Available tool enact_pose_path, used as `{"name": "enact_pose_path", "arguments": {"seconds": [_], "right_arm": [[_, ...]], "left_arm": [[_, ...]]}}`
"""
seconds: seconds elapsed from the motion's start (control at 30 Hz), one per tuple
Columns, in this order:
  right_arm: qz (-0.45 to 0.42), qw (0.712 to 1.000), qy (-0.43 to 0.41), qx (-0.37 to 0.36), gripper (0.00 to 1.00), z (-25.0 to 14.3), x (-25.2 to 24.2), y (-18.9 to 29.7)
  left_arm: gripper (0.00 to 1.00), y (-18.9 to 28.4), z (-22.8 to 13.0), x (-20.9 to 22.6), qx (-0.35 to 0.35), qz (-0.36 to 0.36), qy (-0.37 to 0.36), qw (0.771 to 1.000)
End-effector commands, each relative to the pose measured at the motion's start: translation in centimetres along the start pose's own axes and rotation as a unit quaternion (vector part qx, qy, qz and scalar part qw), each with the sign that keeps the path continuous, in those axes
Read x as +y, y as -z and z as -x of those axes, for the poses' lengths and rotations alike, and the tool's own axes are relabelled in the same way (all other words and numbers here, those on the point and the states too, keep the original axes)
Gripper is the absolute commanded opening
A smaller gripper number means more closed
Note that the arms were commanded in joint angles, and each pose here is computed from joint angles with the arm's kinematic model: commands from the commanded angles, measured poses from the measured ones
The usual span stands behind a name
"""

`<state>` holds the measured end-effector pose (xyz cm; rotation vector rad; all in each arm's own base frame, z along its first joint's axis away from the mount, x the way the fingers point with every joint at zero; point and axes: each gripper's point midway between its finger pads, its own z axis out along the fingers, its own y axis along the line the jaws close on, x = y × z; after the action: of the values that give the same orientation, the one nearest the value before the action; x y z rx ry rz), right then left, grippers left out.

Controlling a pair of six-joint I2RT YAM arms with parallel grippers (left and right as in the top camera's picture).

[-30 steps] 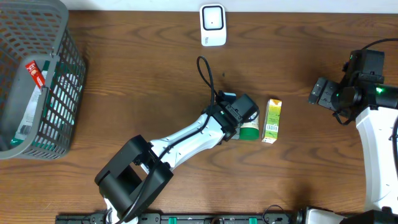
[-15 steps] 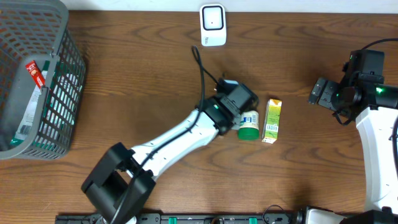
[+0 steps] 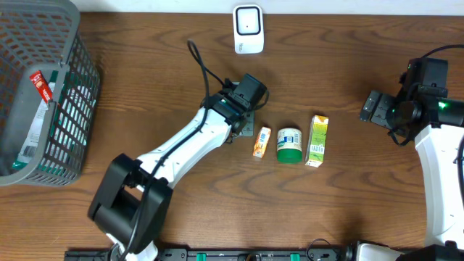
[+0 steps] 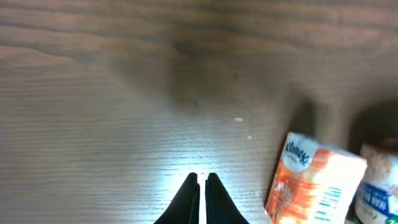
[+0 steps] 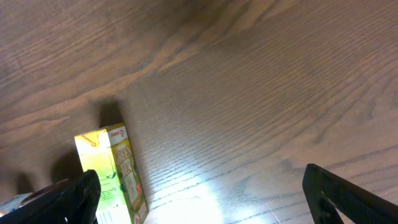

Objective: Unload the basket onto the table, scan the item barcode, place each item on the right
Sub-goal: 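Carry the Kleenex pack with the left gripper and set it left of the jar, then open the left gripper and withdraw it back to the basket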

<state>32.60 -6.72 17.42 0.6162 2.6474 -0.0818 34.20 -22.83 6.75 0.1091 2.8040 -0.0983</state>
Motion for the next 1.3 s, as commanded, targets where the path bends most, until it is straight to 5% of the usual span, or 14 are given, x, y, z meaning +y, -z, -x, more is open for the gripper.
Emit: {"name": "enact_pose_path", "arguments": {"seconds": [0.0, 0.47, 1.27], "right_arm": [[-0.005, 1.000, 0.002, -0.005, 0.99, 0.2, -0.3, 0.2], [-0.005, 1.000, 0.002, -0.005, 0.99, 0.2, -0.3, 0.2], [-0.005, 1.000, 0.002, -0.005, 0.99, 0.2, -0.3, 0.2]], "left_arm": [[0.07, -3.0, -1.9, -0.7, 0.048, -0.011, -0.022, 0.999], [0.07, -4.9, -5.6, -5.1, 0.148, -0.133, -0.016, 0.980], [0.08, -4.9, -5.8, -5.0, 0.156, -0.126, 0.012, 0.980]]}}
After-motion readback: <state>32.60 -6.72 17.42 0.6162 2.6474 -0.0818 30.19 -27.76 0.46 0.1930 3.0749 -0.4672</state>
